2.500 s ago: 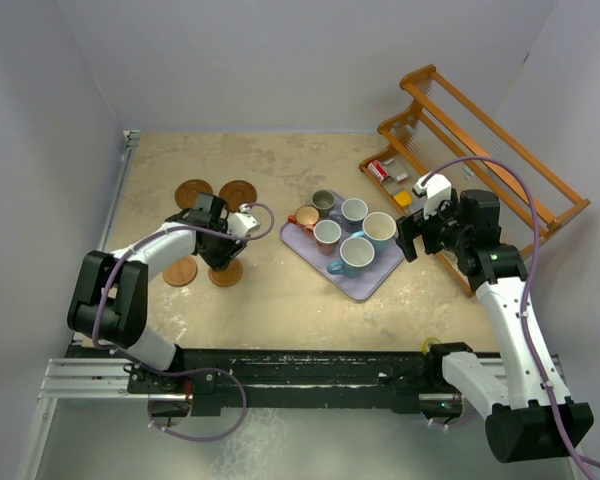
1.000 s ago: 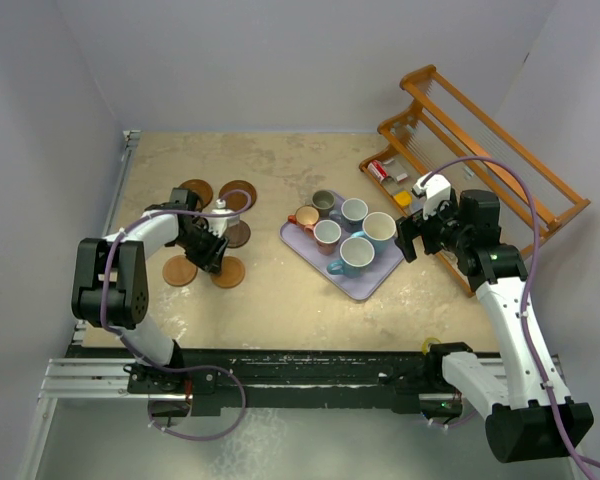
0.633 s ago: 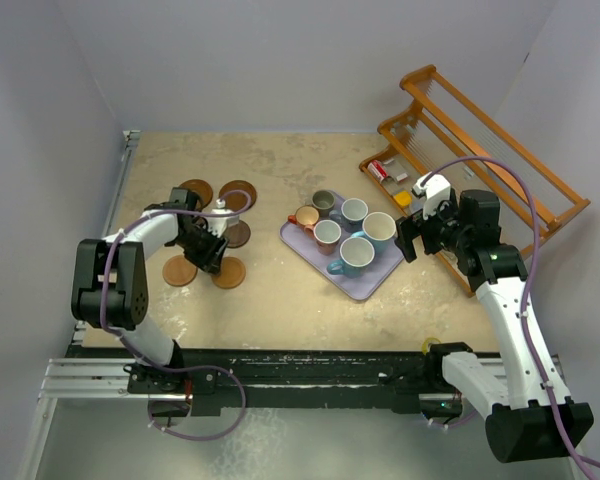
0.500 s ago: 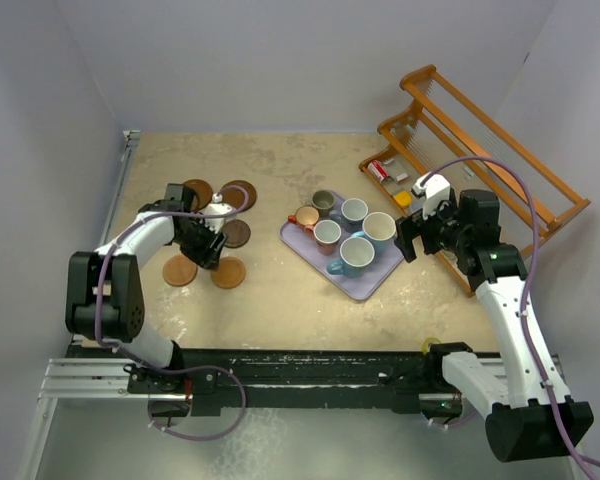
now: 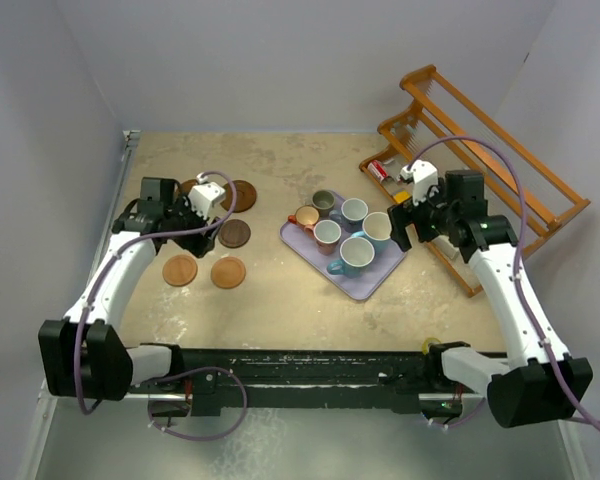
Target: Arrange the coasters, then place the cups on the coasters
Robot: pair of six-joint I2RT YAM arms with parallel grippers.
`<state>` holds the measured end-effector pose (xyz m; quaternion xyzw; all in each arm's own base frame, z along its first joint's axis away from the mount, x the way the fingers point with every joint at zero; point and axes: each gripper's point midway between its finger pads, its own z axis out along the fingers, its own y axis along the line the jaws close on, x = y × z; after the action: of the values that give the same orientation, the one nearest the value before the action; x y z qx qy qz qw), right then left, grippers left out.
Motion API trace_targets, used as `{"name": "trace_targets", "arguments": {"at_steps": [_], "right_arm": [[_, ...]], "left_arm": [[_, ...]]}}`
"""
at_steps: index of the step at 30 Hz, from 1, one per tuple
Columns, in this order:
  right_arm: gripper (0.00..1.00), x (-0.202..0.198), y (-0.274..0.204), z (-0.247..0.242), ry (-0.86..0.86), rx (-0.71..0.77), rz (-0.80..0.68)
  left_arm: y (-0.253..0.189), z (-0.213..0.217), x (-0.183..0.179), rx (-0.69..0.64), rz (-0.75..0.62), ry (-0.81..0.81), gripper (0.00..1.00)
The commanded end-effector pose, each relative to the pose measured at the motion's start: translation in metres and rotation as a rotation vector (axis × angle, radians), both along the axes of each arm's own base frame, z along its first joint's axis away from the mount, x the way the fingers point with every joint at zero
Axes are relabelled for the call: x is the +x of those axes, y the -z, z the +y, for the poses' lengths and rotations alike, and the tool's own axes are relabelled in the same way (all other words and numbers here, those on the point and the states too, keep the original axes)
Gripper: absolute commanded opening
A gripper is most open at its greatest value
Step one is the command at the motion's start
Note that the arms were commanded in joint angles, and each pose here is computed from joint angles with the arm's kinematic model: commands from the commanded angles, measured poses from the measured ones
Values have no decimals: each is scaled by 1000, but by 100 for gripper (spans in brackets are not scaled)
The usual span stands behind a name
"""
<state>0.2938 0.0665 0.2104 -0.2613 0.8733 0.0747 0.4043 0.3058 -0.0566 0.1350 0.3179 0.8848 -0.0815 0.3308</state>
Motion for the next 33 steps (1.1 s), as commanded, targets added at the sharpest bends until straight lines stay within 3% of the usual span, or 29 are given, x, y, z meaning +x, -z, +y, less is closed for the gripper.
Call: {"name": "trace_targets", "arguments": {"at_steps": [1, 12, 33], "right_arm": [[99, 5, -7, 6, -23, -91, -10], [87, 37, 6, 24, -54, -170, -7], [55, 81, 74, 7, 108, -213, 257]], "left_arm": [[-36, -1, 10, -22, -129, -22, 71], [-49, -13, -4, -43, -262, 78, 73], [-41, -26, -3, -56, -308, 152, 72]]}}
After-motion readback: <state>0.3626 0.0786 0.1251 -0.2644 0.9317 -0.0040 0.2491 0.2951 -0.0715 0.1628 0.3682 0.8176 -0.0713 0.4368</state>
